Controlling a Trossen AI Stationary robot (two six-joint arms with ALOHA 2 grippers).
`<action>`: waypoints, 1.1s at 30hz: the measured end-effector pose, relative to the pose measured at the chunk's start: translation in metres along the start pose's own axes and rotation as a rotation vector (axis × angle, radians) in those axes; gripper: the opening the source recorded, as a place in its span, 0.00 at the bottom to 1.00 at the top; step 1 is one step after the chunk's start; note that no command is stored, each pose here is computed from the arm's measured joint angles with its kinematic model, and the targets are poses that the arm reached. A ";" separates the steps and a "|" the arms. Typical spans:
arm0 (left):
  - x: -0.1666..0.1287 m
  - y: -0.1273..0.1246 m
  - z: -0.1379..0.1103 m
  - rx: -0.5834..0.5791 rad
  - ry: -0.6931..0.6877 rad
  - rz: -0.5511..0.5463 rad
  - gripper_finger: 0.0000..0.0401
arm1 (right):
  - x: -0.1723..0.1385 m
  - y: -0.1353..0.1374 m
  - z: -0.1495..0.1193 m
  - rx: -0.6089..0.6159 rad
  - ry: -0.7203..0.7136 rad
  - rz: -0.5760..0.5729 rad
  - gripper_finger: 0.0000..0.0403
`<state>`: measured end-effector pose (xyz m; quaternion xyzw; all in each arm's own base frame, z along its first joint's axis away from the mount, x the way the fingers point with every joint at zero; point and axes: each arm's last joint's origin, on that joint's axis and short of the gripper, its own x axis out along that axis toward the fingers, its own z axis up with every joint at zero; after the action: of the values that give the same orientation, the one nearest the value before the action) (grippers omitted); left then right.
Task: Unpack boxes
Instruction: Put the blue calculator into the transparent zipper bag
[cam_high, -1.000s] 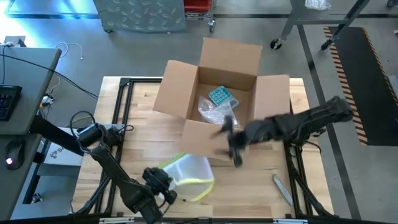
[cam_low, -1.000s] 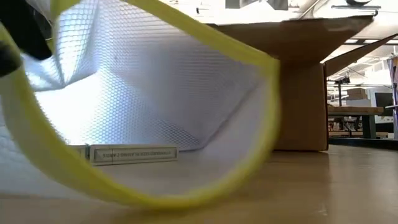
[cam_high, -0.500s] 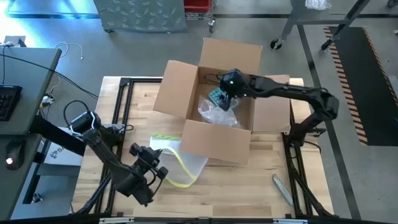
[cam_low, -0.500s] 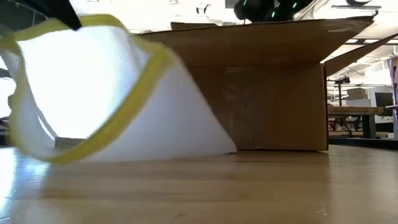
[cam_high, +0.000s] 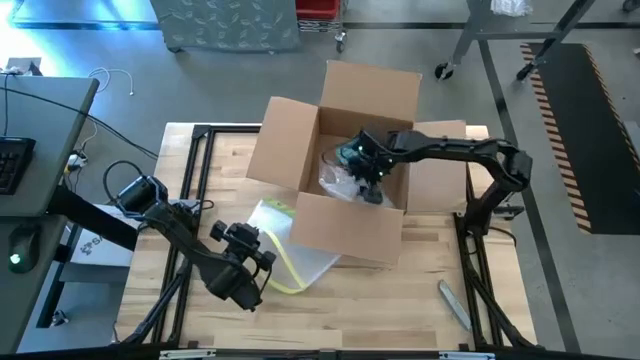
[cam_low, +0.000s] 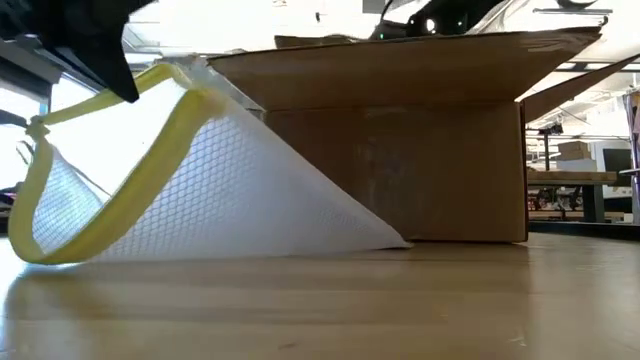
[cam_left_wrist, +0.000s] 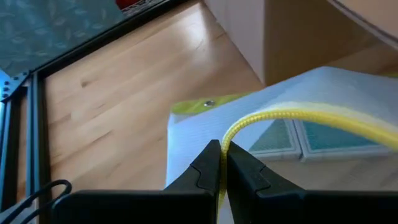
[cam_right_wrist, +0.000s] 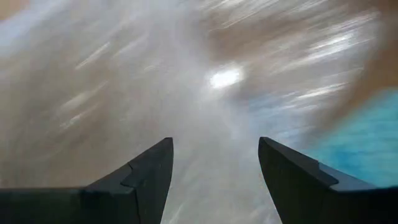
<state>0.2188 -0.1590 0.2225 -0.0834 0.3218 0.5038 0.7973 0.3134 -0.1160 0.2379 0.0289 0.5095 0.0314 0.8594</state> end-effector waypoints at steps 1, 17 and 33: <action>0.002 0.000 0.001 -0.001 0.000 0.008 0.00 | -0.001 -0.007 0.003 0.037 -0.024 -0.090 0.55; 0.014 -0.001 0.005 0.029 -0.026 0.032 0.00 | 0.006 -0.090 -0.041 0.617 0.084 -0.320 0.68; 0.013 -0.004 0.006 0.046 -0.082 -0.002 0.00 | 0.060 -0.102 -0.050 0.803 0.096 -0.035 0.81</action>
<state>0.2281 -0.1480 0.2183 -0.0448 0.3001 0.4986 0.8120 0.3010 -0.2112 0.1528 0.3520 0.5210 -0.1832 0.7557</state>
